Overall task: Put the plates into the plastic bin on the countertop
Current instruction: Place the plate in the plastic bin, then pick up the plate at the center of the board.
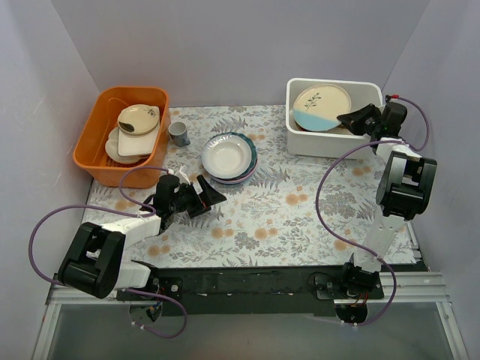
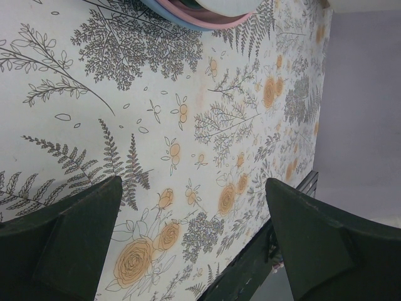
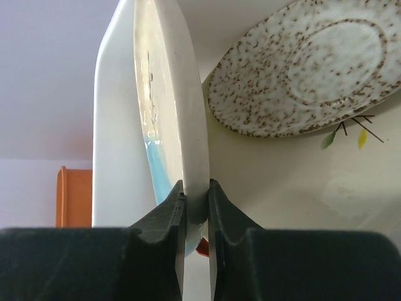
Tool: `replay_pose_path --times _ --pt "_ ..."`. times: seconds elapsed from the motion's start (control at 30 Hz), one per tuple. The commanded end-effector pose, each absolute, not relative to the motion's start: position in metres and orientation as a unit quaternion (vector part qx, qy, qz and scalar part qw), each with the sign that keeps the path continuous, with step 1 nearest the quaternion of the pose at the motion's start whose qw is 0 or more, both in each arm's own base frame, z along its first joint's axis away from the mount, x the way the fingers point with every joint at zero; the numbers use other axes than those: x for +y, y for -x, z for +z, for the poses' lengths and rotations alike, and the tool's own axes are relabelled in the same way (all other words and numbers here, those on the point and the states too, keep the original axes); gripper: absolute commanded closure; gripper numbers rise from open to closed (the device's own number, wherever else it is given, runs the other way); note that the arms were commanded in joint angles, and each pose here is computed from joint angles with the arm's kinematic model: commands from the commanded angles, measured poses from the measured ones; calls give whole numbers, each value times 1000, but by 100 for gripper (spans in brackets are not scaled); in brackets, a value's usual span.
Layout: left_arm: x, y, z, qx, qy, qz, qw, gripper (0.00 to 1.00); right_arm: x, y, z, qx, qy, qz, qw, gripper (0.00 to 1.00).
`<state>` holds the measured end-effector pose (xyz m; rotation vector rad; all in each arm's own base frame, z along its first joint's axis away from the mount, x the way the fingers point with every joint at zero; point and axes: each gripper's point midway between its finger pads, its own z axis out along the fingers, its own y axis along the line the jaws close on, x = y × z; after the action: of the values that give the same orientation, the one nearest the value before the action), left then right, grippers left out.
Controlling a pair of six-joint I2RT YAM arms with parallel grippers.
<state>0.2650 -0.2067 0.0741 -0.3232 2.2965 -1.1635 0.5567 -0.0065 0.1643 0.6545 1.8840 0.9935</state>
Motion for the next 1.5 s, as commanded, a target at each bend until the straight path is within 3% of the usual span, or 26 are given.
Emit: replay_pose_path --times 0.0,0.23,0.53,0.83,1.47 --pt "-207 -267 82 849 108 -436 279 2 -1 -556 214 741 -201 413 490 83" --pt "-207 -268 84 848 106 -436 281 2 -11 -543 223 747 -204 371 513 50" --pt "-207 -266 89 846 105 -438 285 2 -32 -524 255 738 -224 301 561 27" --pt "-205 -265 93 843 107 -438 293 2 -33 -497 316 693 -200 285 631 22" --pt "-192 -271 97 847 131 -405 317 2 78 -459 310 740 -69 344 574 22"
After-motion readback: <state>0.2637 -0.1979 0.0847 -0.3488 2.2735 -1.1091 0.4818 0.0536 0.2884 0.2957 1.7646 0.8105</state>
